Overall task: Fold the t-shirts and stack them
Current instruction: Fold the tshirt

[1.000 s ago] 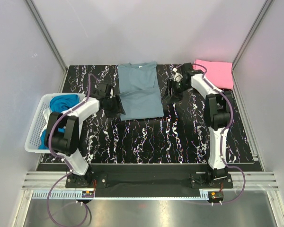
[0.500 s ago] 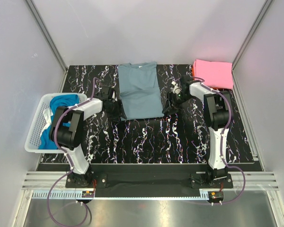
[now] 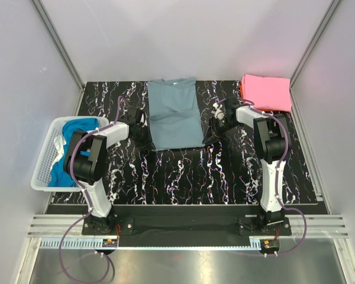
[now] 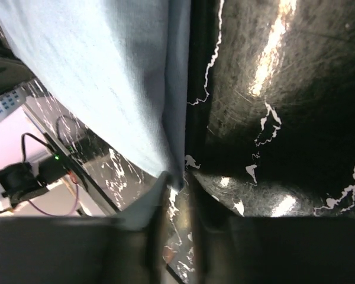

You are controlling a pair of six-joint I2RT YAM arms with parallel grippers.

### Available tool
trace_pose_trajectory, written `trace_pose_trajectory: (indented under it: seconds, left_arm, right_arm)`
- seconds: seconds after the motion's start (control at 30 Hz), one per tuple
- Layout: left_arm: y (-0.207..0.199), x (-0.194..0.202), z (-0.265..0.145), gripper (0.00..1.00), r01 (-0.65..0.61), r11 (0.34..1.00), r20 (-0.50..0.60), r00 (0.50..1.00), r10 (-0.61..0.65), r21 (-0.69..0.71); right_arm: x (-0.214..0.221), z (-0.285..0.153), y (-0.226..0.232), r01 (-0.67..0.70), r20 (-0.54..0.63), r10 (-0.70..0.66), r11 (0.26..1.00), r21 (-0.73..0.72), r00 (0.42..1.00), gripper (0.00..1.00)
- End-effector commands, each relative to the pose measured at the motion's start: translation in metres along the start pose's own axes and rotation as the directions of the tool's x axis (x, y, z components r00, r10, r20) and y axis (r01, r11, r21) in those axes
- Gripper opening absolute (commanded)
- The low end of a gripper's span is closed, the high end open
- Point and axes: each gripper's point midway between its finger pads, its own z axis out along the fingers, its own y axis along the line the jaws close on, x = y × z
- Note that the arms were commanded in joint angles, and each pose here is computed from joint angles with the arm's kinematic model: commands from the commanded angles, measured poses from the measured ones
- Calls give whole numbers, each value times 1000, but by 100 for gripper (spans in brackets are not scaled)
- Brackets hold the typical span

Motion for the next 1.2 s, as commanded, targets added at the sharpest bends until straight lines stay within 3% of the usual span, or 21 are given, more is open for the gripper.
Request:
trace_pose_trajectory:
  seconds: [0.0, 0.07, 0.1, 0.27, 0.6, 0.67, 0.73, 0.77, 0.93, 1.03, 1.17]
  left_arm:
    - [-4, -8, 4, 14, -27, 999, 9, 1000, 27, 21]
    - [-6, -6, 2, 0, -16, 999, 4, 1000, 16, 30]
    - [-7, -3, 0, 0, -11, 999, 2, 1000, 11, 32]
    - [-6, 32, -13, 0, 30, 999, -20, 999, -31, -12]
    - [16, 121, -37, 0, -32, 990, -125, 992, 14, -137]
    - [28, 136, -41, 12, -34, 985, -129, 992, 11, -171]
    - [32, 145, -49, 35, -29, 984, -118, 993, 8, -178]
    - [36, 143, -52, 37, -30, 980, -101, 995, 10, -199]
    - [26, 93, -92, 47, -56, 959, 61, 995, 76, -278]
    - [-12, 57, -105, 47, -67, 984, 149, 985, 92, -168]
    - [-57, 30, -95, 44, -100, 995, 192, 977, 97, 6]
  right_arm:
    - [-4, 0, 6, 34, 27, -34, 999, -2, 999, 18]
    - [-7, -1, 8, 34, 50, -34, 999, 0, 998, 3]
    - [-4, -1, 4, -18, 53, 17, 999, 27, 998, 0]
    - [18, -13, 5, -78, 106, 69, 994, 79, 992, 0]
    - [128, -15, -7, -207, 102, 191, 962, 177, 976, 0]
    - [142, -15, -6, -226, 107, 209, 955, 190, 972, 0]
    - [150, -18, -2, -224, 114, 204, 954, 200, 972, 11]
    - [153, -21, -2, -236, 123, 213, 949, 210, 969, 20]
    - [147, -55, -4, -243, 184, 188, 905, 349, 965, 41]
    - [120, -68, 11, -199, 222, 125, 915, 352, 967, 36]
    - [76, -67, 42, -100, 247, 31, 957, 272, 969, 14]
